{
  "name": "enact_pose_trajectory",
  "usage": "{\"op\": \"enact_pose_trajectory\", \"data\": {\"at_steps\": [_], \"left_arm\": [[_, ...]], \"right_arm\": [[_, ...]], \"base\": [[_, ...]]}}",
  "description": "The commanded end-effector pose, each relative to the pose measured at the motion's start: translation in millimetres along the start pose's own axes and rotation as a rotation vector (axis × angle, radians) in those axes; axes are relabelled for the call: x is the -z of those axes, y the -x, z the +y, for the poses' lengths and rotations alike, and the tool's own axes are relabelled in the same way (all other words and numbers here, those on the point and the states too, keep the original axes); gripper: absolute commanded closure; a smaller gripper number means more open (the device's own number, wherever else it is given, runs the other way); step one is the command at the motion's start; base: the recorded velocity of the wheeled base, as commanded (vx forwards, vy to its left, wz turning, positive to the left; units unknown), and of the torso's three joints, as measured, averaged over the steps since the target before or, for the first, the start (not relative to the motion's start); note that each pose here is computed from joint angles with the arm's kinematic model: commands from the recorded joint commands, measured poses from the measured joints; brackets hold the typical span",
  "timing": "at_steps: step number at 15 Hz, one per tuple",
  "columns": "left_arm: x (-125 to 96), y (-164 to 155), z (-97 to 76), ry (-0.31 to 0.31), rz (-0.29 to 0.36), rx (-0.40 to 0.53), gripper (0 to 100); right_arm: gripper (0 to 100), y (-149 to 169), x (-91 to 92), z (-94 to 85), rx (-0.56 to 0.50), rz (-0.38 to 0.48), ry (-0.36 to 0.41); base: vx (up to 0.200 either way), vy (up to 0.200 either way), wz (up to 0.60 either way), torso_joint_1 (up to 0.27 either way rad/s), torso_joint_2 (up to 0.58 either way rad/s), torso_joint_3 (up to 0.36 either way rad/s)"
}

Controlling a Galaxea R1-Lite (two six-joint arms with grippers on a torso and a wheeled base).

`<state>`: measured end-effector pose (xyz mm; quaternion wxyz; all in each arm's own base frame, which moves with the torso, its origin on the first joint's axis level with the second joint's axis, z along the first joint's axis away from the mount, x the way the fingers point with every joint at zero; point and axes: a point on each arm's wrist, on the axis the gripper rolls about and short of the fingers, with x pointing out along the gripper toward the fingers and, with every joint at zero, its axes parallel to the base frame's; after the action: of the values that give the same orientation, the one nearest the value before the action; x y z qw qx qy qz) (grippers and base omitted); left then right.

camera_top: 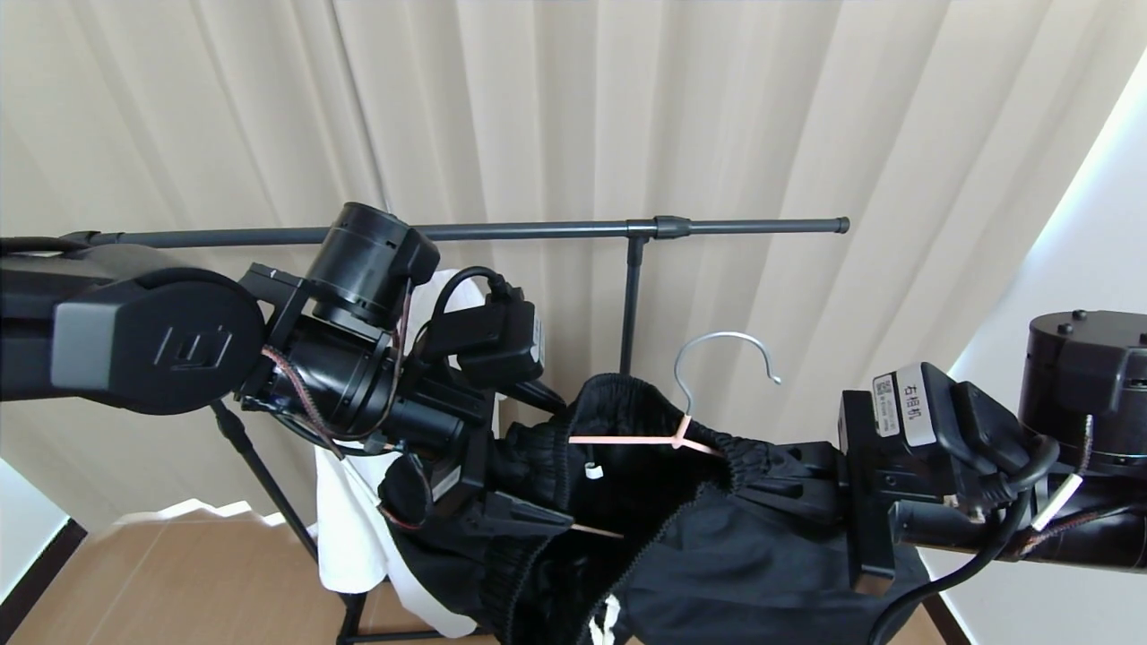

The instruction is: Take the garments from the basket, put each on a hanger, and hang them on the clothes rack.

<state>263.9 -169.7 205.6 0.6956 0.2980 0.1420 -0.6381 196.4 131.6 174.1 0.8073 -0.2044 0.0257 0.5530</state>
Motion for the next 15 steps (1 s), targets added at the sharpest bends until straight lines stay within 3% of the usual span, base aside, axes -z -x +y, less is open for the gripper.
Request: {"op": "enact_pose_trajectory", "data": {"at_steps": [1, 6, 7, 15], "left_arm": [[1.9, -5.9, -0.3, 0.006, 0.006, 0.017, 0], [2.4, -6.5, -0.3, 0.007, 0.006, 0.018, 0], [2.5, -6.5, -0.4, 0.008, 0.006, 0.019, 100], [-1.8, -2.3, -5.5, 0.002, -0.010, 0.025, 100]], "right_arm": [[100, -0.9, -1.9, 1.8, -0.008, -0.007, 0.006], [100, 5.3, -6.7, 4.6, -0.011, -0.030, 0.020], [100, 5.0, -6.2, 4.7, -0.012, -0.028, 0.018], [100, 1.5, -5.5, 1.8, -0.009, -0.022, 0.015]], "base": [[0.000, 0.000, 0.00, 0.000, 0.00, 0.000], [0.000, 0.000, 0.00, 0.000, 0.00, 0.000], [0.000, 0.000, 0.00, 0.000, 0.00, 0.000], [0.000, 0.000, 0.00, 0.000, 0.00, 0.000]]}}
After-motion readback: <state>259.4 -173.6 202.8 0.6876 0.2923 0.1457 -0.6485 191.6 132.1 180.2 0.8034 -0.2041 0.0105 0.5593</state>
